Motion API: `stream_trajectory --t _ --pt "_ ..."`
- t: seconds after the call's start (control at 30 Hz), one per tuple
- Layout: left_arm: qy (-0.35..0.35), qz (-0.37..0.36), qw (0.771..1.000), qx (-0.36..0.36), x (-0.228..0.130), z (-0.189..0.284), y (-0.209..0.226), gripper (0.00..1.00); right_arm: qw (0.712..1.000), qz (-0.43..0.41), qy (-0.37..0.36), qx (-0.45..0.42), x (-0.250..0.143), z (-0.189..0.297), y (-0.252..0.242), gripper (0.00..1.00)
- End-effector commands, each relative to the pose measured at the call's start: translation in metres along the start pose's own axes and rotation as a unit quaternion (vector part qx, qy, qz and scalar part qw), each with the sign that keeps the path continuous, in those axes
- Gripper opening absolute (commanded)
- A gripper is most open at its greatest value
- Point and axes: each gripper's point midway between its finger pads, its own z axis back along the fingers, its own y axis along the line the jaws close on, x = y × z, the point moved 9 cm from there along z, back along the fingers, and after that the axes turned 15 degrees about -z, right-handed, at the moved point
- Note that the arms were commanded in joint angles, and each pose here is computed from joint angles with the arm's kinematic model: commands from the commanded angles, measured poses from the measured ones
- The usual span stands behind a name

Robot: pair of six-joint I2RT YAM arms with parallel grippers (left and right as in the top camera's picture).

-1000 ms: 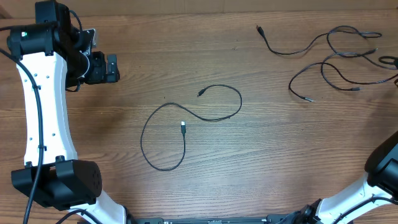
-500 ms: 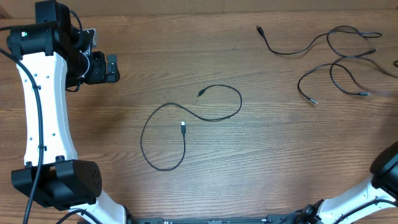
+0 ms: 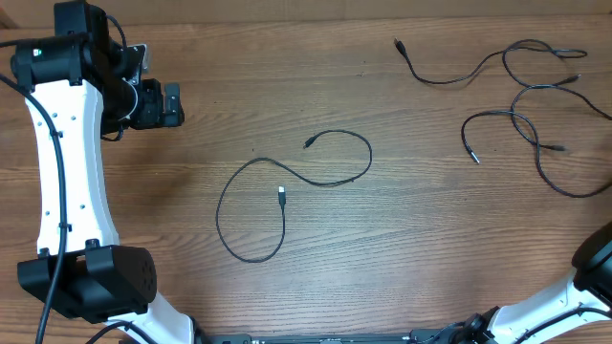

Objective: Untangle cables

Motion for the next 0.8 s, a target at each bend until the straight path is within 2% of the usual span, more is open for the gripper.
stream_trajectory --t 0.0,0.2,0.4,0.53,0.77 --pt "0.003 -0.01 1.0 -0.008 0.0 -0.003 -0.003 1.0 0.999 0.004 0.013 0.029 0.002 0.014 0.012 1.0" --pt "0.003 -0.01 1.0 -0.007 0.0 -0.003 -0.003 1.0 0.998 0.014 0.062 -0.011 -0.013 0.015 -0.001 1.0" --pt "0.003 -0.01 1.0 -0.007 0.001 -0.003 -0.003 0.99 0.981 0.144 0.126 0.022 -0.034 0.019 0.004 0.99" --pt "0.003 -0.01 1.0 -0.007 0.001 -0.003 -0.003 1.0 0.965 0.201 0.166 0.002 -0.046 0.022 -0.006 0.92" --pt "0.003 -0.01 1.0 -0.007 0.0 -0.003 -0.003 0.99 0.952 0.219 0.204 -0.058 -0.054 0.029 -0.025 0.77"
